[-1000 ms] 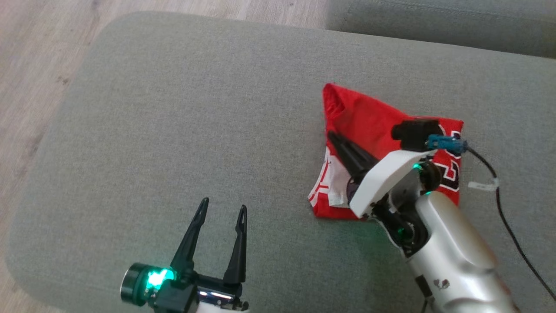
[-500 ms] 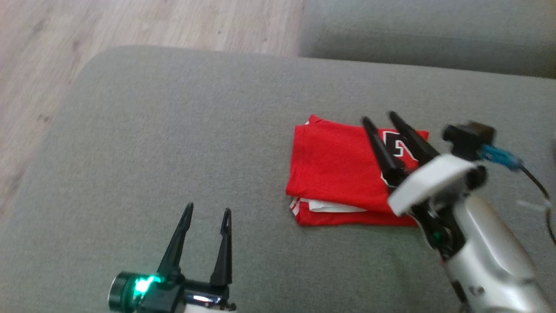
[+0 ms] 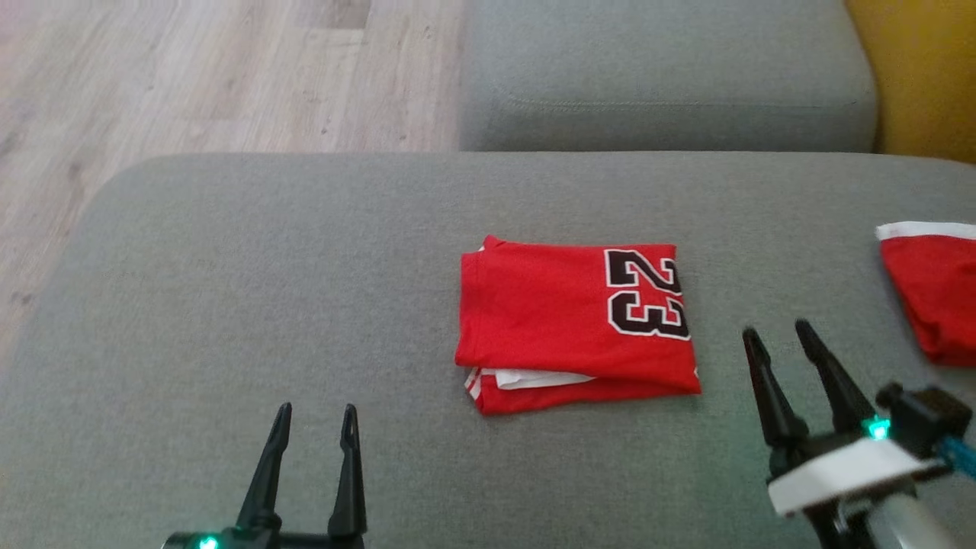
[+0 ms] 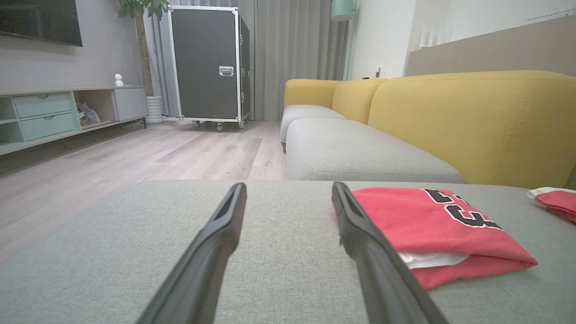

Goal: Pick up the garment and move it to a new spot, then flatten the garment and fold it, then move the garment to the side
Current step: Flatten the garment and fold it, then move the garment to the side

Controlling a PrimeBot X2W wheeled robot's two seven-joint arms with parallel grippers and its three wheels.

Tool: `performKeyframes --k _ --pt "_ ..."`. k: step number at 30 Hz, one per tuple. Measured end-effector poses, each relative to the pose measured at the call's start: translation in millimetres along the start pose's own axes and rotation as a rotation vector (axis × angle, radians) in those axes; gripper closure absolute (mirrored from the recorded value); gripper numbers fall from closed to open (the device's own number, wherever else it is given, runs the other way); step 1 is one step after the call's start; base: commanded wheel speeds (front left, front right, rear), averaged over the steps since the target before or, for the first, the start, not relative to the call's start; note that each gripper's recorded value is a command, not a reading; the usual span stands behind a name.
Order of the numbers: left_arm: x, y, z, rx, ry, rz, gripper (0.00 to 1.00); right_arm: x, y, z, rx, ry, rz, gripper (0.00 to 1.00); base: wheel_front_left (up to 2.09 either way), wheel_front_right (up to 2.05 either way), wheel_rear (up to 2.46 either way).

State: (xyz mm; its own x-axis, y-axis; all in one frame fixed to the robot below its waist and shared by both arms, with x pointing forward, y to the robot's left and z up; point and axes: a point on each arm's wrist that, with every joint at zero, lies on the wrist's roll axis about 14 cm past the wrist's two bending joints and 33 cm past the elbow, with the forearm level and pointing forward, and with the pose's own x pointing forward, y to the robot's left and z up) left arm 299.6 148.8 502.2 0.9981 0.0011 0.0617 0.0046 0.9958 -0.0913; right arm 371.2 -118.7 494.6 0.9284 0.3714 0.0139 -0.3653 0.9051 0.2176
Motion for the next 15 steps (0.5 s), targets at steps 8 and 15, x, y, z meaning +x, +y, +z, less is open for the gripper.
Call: performKeyframes --k 8,15 --pt "-9.3 2.5 -5.3 0.003 0.015 -0.001 0.0 -37.7 -15.7 -3.9 -0.048 -0.016 -0.112 0.0 0.0 0.0 0.0" --pt "-9.9 3.2 -3.7 0.004 0.008 -0.005 0.0 -55.4 -14.4 -12.1 -0.058 -0.004 -0.146 0.0 0.0 0.0 0.0"
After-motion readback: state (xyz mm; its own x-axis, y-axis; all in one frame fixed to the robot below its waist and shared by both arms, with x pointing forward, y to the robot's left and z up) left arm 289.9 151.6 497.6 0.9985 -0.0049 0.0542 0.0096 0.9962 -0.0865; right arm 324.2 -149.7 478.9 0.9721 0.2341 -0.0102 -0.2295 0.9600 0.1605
